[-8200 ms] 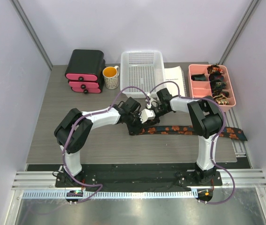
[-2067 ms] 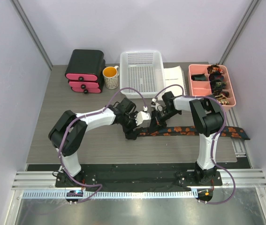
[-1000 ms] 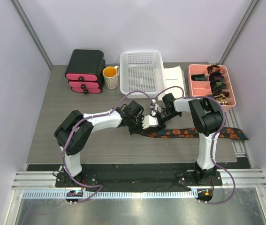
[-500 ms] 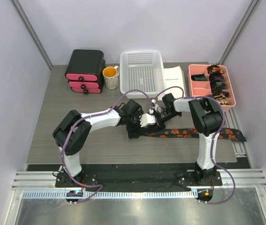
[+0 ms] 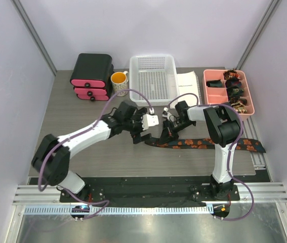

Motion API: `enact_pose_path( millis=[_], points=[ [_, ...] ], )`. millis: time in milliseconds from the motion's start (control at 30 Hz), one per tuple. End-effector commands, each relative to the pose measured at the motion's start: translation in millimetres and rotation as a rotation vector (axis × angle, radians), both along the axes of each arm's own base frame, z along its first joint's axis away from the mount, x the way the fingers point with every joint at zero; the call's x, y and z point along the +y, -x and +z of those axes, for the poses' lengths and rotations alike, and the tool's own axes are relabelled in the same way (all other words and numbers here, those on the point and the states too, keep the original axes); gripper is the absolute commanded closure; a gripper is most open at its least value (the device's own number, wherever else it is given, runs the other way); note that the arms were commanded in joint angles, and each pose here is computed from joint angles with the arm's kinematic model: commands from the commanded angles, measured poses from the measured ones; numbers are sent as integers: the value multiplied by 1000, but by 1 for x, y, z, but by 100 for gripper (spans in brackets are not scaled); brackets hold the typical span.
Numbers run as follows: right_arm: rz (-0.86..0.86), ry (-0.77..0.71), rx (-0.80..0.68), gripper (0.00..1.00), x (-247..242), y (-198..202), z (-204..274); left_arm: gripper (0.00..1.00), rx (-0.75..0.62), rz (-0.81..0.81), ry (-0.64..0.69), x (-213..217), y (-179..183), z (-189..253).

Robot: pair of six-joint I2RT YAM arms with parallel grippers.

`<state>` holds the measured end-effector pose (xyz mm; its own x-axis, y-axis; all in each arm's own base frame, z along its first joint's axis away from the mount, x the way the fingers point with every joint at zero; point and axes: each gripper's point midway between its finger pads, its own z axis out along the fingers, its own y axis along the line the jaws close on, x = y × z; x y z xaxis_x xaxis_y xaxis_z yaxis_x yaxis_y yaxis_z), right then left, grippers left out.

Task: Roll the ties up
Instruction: Roll the tie at the center of the board.

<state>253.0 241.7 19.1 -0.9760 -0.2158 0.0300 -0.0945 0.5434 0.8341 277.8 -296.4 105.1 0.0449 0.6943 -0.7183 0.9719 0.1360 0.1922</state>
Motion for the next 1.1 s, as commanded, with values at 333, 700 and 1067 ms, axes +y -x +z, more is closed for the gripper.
enact_pose_path(
  millis=[333,700,1067],
  points=[
    [9,37,-31,99,-1,-2,2,0,157,-165,64,-33,8,-16],
    [13,34,-31,99,2,-5,3,14,103,-129,-22,-49,7,-57],
    [7,32,-21,99,2,-3,6,32,99,-107,-73,-44,13,-80]
  ],
)
